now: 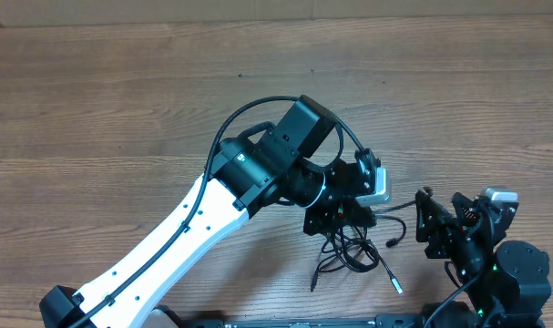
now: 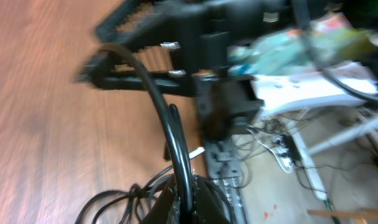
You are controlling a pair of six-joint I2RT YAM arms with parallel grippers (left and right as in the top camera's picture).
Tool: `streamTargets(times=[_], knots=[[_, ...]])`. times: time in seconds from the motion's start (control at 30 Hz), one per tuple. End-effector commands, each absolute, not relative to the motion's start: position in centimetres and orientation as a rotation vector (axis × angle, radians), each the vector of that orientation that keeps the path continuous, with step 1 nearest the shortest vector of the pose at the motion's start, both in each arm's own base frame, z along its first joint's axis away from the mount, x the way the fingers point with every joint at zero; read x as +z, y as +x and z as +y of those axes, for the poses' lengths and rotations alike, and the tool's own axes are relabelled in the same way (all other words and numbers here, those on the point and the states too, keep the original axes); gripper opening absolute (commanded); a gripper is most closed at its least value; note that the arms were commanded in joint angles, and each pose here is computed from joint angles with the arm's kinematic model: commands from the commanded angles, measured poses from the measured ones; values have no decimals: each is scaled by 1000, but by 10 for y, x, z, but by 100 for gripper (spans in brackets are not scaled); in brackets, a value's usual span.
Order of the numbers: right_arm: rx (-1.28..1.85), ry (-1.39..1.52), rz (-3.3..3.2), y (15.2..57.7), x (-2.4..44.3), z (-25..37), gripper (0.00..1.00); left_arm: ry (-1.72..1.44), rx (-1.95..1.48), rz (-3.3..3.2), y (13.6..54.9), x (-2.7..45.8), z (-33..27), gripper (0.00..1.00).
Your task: Untangle cables
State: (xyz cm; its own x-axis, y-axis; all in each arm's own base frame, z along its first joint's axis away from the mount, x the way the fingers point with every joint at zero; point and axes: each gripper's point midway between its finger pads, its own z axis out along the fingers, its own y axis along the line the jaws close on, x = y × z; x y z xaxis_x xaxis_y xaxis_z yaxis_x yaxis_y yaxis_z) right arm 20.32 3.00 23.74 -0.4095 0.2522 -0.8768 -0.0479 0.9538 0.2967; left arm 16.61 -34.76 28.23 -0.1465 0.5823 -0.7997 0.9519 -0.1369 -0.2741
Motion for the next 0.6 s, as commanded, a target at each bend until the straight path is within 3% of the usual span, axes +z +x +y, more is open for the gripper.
streamTargets(times=[0.0, 0.23, 0.33, 0.37, 0.57], knots=[[399, 141, 1970, 202, 237, 38, 66, 1498, -1019, 1948, 198, 281, -346, 4], [407, 148, 1971, 202, 237, 39, 68, 751, -479, 2288, 297, 269, -302, 4], [406, 147, 1971, 202, 237, 39, 69, 596, -423, 2320, 308, 269, -291, 4], [406, 147, 1971, 202, 237, 39, 69, 605, -437, 2324, 306, 268, -292, 8], [406, 147, 1971, 202, 237, 39, 69, 639, -424, 2403, 293, 254, -286, 62]])
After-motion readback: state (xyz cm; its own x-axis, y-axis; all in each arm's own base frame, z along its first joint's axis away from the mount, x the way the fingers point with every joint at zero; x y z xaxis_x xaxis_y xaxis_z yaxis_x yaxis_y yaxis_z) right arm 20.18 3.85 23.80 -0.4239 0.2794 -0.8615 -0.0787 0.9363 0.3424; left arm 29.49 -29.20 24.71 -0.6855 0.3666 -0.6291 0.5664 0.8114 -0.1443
